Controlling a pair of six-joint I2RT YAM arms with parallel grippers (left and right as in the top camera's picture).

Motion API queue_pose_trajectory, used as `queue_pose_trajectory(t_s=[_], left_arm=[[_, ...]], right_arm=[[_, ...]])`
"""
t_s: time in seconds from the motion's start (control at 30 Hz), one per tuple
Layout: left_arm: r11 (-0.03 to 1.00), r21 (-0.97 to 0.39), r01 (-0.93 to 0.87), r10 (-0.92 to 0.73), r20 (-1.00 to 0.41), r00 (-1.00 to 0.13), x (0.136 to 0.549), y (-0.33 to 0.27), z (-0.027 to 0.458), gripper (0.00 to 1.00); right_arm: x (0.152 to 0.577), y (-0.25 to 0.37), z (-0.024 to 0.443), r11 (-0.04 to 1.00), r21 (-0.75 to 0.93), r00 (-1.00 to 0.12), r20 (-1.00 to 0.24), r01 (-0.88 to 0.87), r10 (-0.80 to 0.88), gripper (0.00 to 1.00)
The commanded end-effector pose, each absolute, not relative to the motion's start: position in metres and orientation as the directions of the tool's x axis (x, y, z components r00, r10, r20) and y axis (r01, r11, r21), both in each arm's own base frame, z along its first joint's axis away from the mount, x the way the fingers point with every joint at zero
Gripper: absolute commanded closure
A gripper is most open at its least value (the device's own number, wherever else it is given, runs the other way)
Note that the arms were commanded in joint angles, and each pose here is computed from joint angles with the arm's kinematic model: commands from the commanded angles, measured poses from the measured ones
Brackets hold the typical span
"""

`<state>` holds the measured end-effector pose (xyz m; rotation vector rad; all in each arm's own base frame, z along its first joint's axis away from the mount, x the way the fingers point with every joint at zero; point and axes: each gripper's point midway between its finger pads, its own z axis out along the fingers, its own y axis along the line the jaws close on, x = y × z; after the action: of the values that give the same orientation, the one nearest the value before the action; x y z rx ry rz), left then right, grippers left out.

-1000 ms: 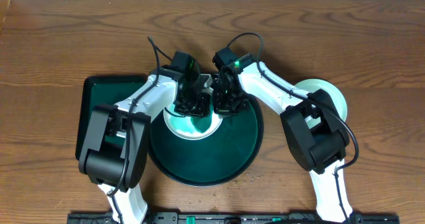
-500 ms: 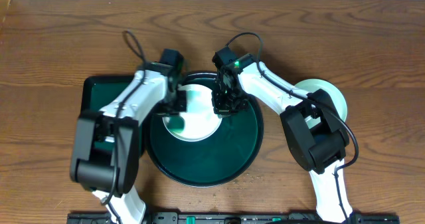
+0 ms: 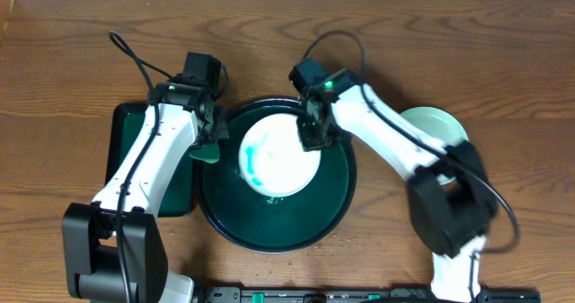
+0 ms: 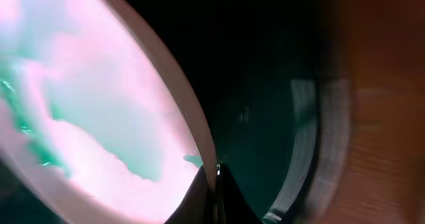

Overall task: Clean dirty plates on tray and stack at the side
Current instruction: 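Lift the sponge away and grasp the plate rim with the right gripper, then carry the plate right and stack it on the plate pile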

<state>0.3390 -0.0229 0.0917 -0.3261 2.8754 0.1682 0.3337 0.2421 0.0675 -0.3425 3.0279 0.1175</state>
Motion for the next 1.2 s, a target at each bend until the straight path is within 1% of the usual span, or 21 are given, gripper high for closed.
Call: queue_pose_trajectory(t_s=[0.0, 0.1, 0.23, 0.37, 0.5, 0.6, 0.8, 0.9, 1.07, 1.17], left_arm=[[0.961, 0.092, -0.262, -0.226, -0.29, -0.93, 0.345, -0.019, 0.103, 0.93], [0.961, 0.089, -0.261, -0.226, -0.29, -0.93, 0.346, -0.02, 0.103, 0.93], [0.961, 0.089, -0.261, -0.226, -0.289, -0.93, 0.345, -0.02, 0.103, 0.93], [0.961, 0.089, -0.261, -0.226, -0.289, -0.93, 0.345, -0.02, 0.103, 0.93], [0.96, 0.088, -0.265, -0.23, -0.289, -0.929, 0.345, -0.02, 0.103, 0.93], [0.96, 0.088, -0.264, -0.23, -0.288, -0.93, 0.345, -0.02, 0.103, 0.93], [0.96, 0.088, -0.264, -0.23, -0.288, -0.93, 0.345, -0.02, 0.103, 0.92], [0.96, 0.088, -0.264, -0.229, -0.288, -0.93, 0.345, -0.02, 0.102, 0.93], [0.96, 0.088, -0.264, -0.229, -0.288, -0.93, 0.345, -0.02, 0.102, 0.93], [0.96, 0.088, -0.264, -0.229, -0.288, -0.93, 0.345, -0.02, 0.102, 0.93]], right_arm=[[0.353, 0.214, 0.118, 0.961, -0.161, -0.917, -0.297, -0.227, -0.266, 0.99], [0.355, 0.205, 0.15, 0.945, -0.257, -0.875, -0.386, -0.203, -0.293, 0.99], [0.352, 0.204, 0.179, 0.919, -0.352, -0.818, -0.465, -0.18, -0.339, 0.99], [0.349, 0.205, 0.202, 0.871, -0.47, -0.752, -0.52, -0.143, -0.405, 0.99], [0.343, 0.209, 0.225, 0.794, -0.603, -0.672, -0.554, -0.085, -0.492, 0.99], [0.336, 0.218, 0.243, 0.744, -0.667, -0.605, -0.576, -0.04, -0.55, 0.99], [0.321, 0.232, 0.275, 0.665, -0.744, -0.482, -0.606, 0.063, -0.632, 0.99], [0.315, 0.236, 0.288, 0.634, -0.765, -0.44, -0.609, 0.107, -0.66, 0.99], [0.31, 0.24, 0.297, 0.614, -0.777, -0.407, -0.61, 0.139, -0.68, 0.99], [0.31, 0.24, 0.297, 0.626, -0.766, -0.404, -0.625, 0.148, -0.668, 0.99]])
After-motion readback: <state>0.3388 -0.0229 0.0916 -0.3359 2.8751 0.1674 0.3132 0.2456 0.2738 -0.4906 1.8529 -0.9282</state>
